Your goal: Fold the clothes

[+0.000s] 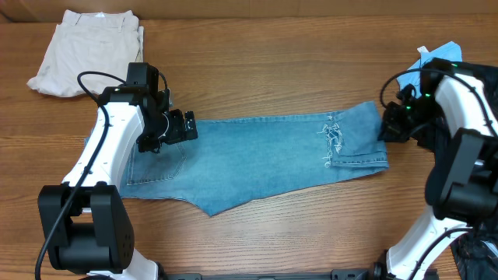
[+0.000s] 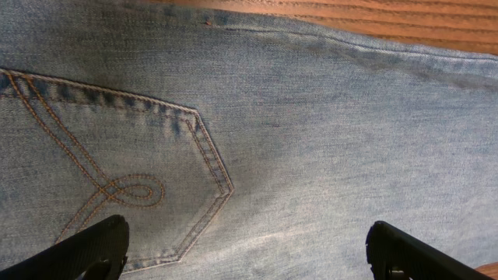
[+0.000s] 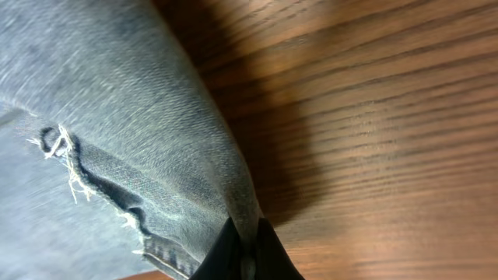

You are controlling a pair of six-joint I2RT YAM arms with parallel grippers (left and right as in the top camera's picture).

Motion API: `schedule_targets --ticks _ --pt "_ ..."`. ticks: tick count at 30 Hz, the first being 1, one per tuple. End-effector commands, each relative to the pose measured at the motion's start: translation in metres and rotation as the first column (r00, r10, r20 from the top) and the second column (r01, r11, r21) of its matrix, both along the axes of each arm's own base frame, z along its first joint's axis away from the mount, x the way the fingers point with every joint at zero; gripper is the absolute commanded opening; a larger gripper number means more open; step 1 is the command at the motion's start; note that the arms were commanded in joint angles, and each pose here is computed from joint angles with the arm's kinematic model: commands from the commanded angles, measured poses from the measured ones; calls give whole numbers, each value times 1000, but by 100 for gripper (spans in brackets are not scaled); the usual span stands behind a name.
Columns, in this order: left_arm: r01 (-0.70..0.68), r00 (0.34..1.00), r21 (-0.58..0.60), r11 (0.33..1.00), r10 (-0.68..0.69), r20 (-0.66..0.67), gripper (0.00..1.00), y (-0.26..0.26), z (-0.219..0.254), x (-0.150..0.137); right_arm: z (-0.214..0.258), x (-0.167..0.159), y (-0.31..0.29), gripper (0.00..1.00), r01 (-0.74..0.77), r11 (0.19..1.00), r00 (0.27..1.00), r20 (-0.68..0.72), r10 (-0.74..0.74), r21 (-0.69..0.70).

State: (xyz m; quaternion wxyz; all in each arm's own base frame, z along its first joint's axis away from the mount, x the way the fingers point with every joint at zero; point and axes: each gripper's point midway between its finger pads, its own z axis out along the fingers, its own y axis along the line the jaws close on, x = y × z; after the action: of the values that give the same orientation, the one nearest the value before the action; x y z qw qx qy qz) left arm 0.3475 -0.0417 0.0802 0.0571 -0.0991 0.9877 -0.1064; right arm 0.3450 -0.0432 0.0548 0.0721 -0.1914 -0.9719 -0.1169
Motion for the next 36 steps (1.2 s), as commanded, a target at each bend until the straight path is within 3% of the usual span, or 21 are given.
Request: schedule_targets --ticks 1,13,20,29,36 --pt "0 1000 4 1000 0 3 100 0 0 -1 28 10 5 4 -3 983 998 60 15 -184" --pt "0 1000 4 1000 0 2 100 0 0 -1 38 8 92 4 -207 913 967 65 245 -352" --pt "0 1000 4 1000 0 0 100 0 0 -1 43 12 75 4 -135 861 977 77 197 -490" --pt "0 1000 5 1000 0 0 100 0 0 -2 71 12 49 4 -56 859 983 121 136 -509" --pt "0 1000 5 1000 0 0 100 0 0 -2 81 1 33 4 -3 812 991 107 81 -583"
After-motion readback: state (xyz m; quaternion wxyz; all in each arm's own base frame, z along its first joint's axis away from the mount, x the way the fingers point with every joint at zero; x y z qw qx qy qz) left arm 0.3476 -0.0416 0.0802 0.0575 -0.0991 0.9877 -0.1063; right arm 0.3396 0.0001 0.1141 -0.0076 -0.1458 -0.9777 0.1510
